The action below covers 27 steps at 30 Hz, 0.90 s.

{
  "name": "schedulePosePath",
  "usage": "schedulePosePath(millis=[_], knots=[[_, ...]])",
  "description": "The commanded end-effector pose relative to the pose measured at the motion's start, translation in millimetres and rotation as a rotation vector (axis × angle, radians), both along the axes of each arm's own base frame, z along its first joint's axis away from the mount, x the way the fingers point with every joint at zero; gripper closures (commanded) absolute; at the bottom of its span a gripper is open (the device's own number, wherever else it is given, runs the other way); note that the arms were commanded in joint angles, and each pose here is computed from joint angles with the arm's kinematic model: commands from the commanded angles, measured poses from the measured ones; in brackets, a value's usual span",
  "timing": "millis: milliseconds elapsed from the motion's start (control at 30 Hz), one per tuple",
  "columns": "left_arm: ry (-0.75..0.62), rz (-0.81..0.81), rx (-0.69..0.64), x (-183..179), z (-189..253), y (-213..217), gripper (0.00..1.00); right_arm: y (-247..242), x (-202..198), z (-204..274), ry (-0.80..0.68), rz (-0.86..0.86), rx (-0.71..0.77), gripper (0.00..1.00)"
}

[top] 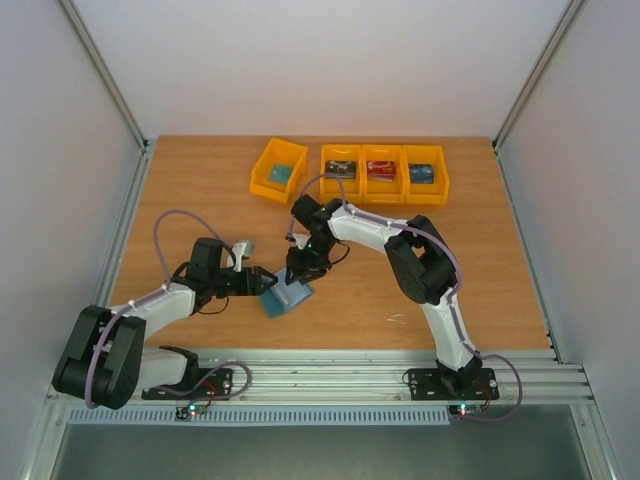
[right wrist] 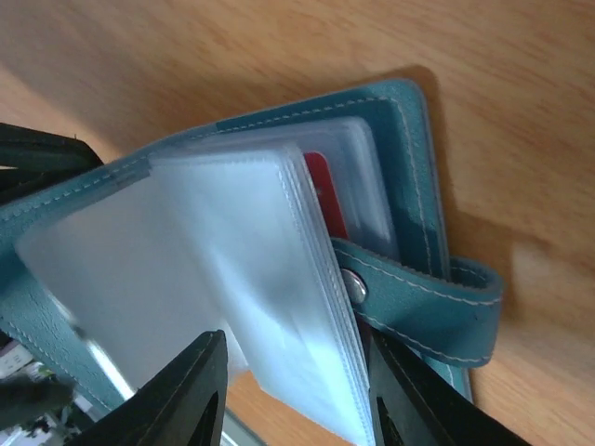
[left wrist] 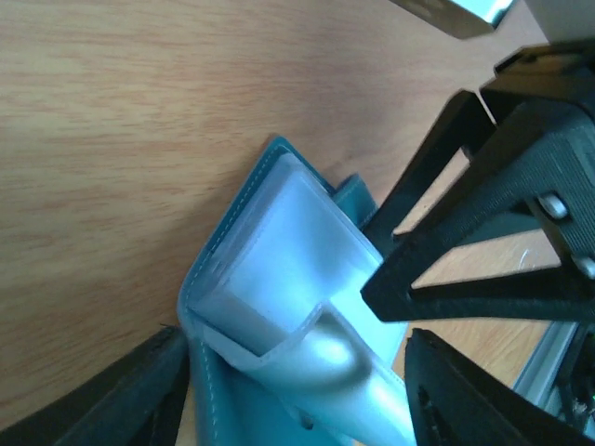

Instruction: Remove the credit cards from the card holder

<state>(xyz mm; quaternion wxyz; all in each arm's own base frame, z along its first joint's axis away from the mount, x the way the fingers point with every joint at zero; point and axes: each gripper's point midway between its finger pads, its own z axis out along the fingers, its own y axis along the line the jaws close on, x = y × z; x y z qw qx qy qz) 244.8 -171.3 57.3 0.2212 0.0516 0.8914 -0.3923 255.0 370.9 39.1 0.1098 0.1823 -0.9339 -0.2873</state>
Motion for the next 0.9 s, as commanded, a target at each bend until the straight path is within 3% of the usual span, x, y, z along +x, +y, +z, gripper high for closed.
schedulePosePath(millis=[0, 300, 367, 600, 767, 867], knots=[[-0.078, -0.008, 0.002, 13.2, 13.0, -3.2, 0.43, 18.1, -0.1, 19.8, 0.009, 0.030, 0.104, 0.60], [-0.122, -0.040, -0.024, 10.4, 22.9, -7.3, 0.93, 17.8, 4.6, 36.8, 0.015, 0.011, 0.170, 0.66], [-0.136, -0.042, -0.028, 9.0, 25.0, -7.0, 1.00, 17.1, 4.6, 38.5, 0.015, 0.012, 0.177, 0.67], [-0.290, -0.099, -0.082, -2.3, 50.3, -11.3, 1.00, 6.8, 2.5, 66.7, -0.053, 0.076, 0.220, 0.65], [-0.530, -0.226, -0.137, -12.3, 96.1, -19.6, 1.00, -25.1, 10.9, 142.4, -0.254, 0.151, 0.367, 0.58], [-0.718, -0.275, -0.148, -12.2, 148.2, -21.2, 1.00, -48.6, 14.6, 204.1, -0.392, 0.165, 0.502, 0.51]])
